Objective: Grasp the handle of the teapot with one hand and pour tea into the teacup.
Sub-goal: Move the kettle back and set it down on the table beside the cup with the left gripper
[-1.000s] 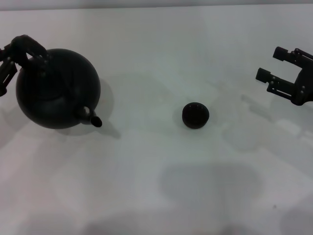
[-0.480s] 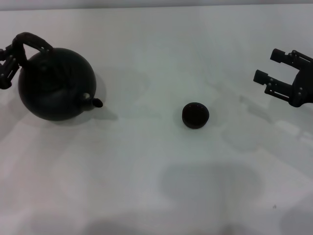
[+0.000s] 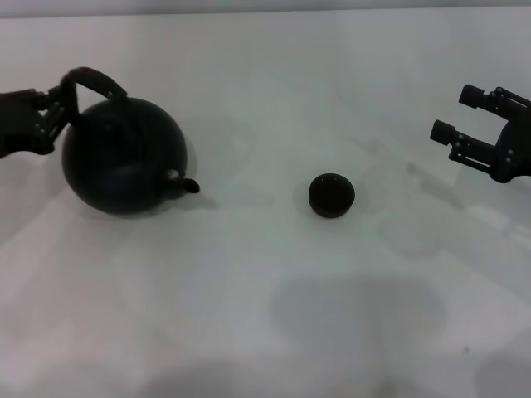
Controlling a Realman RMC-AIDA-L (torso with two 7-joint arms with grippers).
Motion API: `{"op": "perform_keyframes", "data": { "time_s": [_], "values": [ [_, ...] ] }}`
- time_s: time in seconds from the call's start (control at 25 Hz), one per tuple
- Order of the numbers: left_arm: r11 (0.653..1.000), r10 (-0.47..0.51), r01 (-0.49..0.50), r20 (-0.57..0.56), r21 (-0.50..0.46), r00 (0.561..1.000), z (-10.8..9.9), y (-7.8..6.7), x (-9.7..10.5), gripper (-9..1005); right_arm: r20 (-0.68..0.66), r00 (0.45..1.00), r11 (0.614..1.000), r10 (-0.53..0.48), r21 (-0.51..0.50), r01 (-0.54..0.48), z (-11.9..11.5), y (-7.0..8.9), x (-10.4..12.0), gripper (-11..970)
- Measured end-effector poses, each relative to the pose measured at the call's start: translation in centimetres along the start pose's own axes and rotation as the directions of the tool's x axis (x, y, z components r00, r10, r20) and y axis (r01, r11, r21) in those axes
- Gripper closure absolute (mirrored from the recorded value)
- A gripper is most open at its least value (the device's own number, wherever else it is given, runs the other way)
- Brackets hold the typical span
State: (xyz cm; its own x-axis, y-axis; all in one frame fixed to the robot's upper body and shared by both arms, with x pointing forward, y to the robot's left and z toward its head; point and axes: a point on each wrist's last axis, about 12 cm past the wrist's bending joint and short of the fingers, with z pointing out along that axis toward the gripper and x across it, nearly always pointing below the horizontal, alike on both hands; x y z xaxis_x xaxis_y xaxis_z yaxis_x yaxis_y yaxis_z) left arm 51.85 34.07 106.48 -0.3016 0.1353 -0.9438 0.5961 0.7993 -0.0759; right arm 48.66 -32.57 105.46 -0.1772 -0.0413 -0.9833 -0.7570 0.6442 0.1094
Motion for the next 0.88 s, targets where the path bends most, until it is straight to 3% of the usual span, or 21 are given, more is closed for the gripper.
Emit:
{"op": "perform_keyframes", "data": {
  "time_s": [0.24,0.88],
  "values": [
    [0.999,0.019,-0.018,-0.024,0.034,1.000,0.68,-0.53,0.06,861,0.001,1.000,1.000,-0.002,0.001,0.002,0.01,-0.03,-0.03,194],
    [1.000,0.005,-0.004,-0.053,0.019,0.999,0.74,-0.37,0.54,828,0.002,1.000,1.000,-0.009,-0.002,0.009,-0.09,0.08,0.06,194]
  ]
}}
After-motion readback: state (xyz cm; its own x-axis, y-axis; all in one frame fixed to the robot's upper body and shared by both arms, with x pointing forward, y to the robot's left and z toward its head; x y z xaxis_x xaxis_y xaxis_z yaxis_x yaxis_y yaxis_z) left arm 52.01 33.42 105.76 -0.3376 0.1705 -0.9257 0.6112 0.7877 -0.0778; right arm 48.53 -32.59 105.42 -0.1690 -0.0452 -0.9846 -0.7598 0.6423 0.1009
